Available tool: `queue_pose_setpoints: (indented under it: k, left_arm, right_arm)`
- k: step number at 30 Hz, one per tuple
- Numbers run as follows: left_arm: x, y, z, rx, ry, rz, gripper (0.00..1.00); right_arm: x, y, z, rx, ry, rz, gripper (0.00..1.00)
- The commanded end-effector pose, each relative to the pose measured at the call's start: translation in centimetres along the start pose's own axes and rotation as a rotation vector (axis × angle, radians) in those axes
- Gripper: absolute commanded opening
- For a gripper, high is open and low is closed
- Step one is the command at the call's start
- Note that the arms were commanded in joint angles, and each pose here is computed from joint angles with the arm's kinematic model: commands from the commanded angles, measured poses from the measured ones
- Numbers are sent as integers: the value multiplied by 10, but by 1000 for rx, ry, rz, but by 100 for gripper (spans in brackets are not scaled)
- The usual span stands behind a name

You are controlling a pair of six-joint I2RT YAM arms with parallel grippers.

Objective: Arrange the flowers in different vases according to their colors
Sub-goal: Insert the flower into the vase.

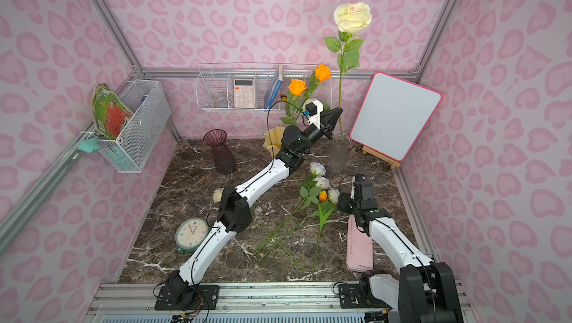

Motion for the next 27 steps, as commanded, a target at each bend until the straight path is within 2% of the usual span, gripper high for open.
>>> queue_pose_setpoints:
  k: [1, 5, 10, 11, 12, 14, 16, 21, 27]
  left_arm:
    - [-3, 13, 10, 61, -44, 5, 0]
    - [-8, 24, 24, 71, -68, 22, 0]
    - [-15, 46, 30, 24, -48, 65, 0]
    - [-17, 50, 30, 10, -42, 56, 9]
    - [-18, 51, 30, -16, -46, 55, 30]
    - [-19, 53, 29, -67, -50, 81, 61]
    - [-19, 52, 25, -96, -38, 96, 83]
    - [-19, 44, 3, -120, -8, 153, 99]
    - [-40, 13, -35, -154, -25, 209, 99]
  right_arm:
    - [1, -1, 1, -12, -11, -15, 72]
    - [3, 0, 1, -13, -12, -17, 72]
    - [6, -1, 2, -20, -25, -15, 72]
    - [5, -1, 2, -21, -27, -16, 72]
    - [5, -2, 3, -22, -31, -17, 72]
    - [5, -2, 4, -22, -40, -15, 72]
    - [3, 0, 4, -18, -40, -12, 73]
    - [-7, 1, 5, -2, -58, -37, 73]
    - [-17, 11, 9, 43, -106, -17, 74]
Point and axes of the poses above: each gripper's point midway between its finger pads, its own x axis out along the fingers, its own z axis along the line the jaws close on, y = z × x, the point moved 8 cm from there along -x, back along the fingers, and after that the axes turned 13 degrees about -x, right-handed, at the moved point
